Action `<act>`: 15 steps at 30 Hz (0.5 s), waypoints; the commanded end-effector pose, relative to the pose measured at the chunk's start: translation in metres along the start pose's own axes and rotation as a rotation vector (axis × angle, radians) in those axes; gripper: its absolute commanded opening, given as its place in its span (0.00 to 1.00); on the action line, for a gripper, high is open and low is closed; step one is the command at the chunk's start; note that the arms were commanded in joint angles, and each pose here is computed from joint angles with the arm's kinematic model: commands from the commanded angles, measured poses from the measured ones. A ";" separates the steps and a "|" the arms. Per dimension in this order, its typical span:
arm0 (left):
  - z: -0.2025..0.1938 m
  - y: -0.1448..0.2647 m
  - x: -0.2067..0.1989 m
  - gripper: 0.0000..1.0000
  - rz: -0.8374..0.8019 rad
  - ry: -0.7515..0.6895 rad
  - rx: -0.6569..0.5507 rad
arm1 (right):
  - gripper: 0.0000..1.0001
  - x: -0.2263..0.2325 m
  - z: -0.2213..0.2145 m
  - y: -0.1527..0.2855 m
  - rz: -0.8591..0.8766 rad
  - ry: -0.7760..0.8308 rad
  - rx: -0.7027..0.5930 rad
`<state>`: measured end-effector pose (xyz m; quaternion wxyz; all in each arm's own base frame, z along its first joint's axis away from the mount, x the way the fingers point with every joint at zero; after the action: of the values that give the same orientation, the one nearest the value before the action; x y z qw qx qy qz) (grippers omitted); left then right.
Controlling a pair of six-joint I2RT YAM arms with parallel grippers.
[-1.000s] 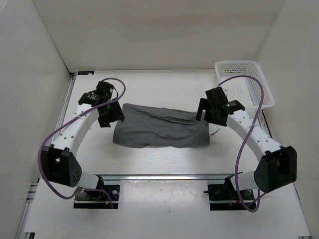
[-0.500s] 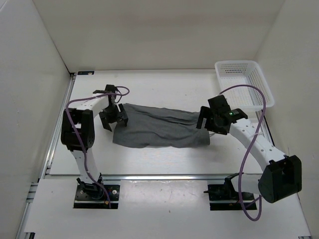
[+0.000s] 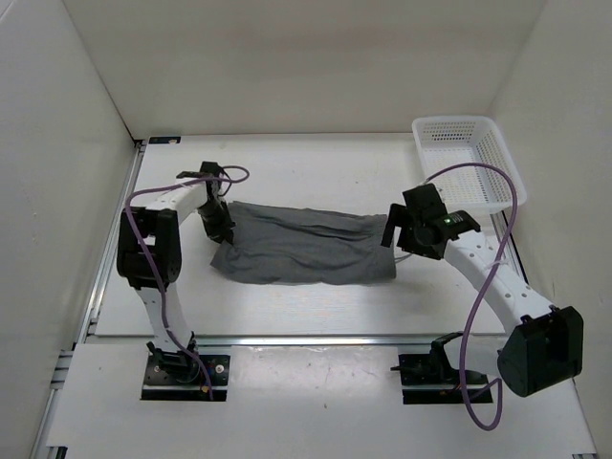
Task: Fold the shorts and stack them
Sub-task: Fold the shorts
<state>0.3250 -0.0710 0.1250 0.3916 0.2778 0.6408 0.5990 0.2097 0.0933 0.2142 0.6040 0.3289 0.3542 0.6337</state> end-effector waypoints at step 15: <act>-0.021 0.142 -0.067 0.10 0.138 -0.224 -0.462 | 1.00 -0.012 -0.005 0.001 -0.054 -0.009 0.003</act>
<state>0.3411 -0.1053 0.2498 0.4525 0.2842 0.4493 0.7160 0.2073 0.0864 0.2126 0.6144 0.3300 0.3588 0.6204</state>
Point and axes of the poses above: each gripper's point midway between its finger pads, its own y axis back along the fingers, its own x axis along the line the jaws close on, z = x × y, the point moved 10 cm from there along y, back along the fingers, and after that the axes turned 15 degrees about y, right-handed, at the moved point
